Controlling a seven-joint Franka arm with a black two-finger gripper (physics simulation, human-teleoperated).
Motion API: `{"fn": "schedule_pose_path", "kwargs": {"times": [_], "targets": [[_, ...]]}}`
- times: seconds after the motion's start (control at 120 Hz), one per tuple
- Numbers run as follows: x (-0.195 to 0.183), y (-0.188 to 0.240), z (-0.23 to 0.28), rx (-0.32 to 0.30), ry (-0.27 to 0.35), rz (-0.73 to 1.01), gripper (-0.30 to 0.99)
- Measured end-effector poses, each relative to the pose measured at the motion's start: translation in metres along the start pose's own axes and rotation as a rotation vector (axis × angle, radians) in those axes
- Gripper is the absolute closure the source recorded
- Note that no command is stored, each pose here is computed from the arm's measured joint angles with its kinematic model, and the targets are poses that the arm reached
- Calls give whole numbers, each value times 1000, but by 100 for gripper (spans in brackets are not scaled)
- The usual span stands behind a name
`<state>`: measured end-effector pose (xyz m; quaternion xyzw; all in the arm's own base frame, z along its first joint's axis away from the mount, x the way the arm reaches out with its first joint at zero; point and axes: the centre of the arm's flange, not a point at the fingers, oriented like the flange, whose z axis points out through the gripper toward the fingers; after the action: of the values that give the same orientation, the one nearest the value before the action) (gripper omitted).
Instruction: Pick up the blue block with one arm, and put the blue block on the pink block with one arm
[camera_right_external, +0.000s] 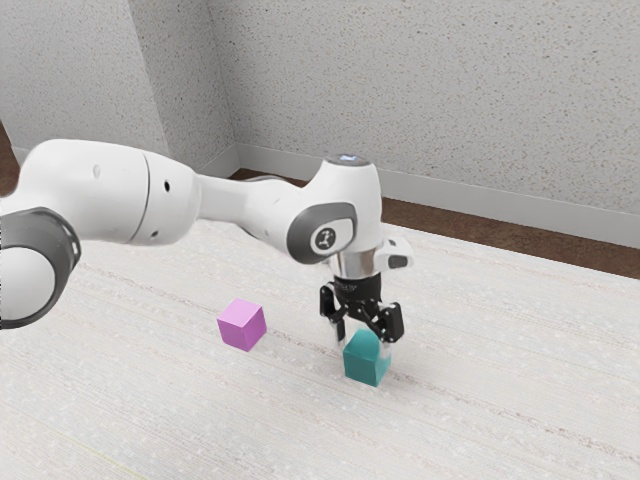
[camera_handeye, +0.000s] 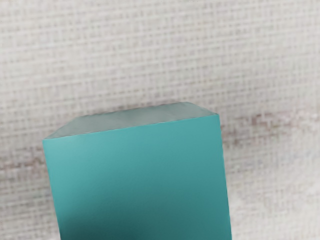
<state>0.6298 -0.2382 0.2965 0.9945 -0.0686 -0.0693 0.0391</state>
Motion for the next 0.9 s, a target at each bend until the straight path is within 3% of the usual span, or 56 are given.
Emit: {"fn": "schedule_pose_path", "kwargs": {"times": [0.167, 0.583, 0.767, 0.9], "targets": [[2, -2, 21, 10, -38, -1, 0], [23, -5, 27, 6, -26, -10, 0], [23, -6, 33, 11, -36, -10, 18], [23, -6, 40, 16, -45, -9, 24]]}}
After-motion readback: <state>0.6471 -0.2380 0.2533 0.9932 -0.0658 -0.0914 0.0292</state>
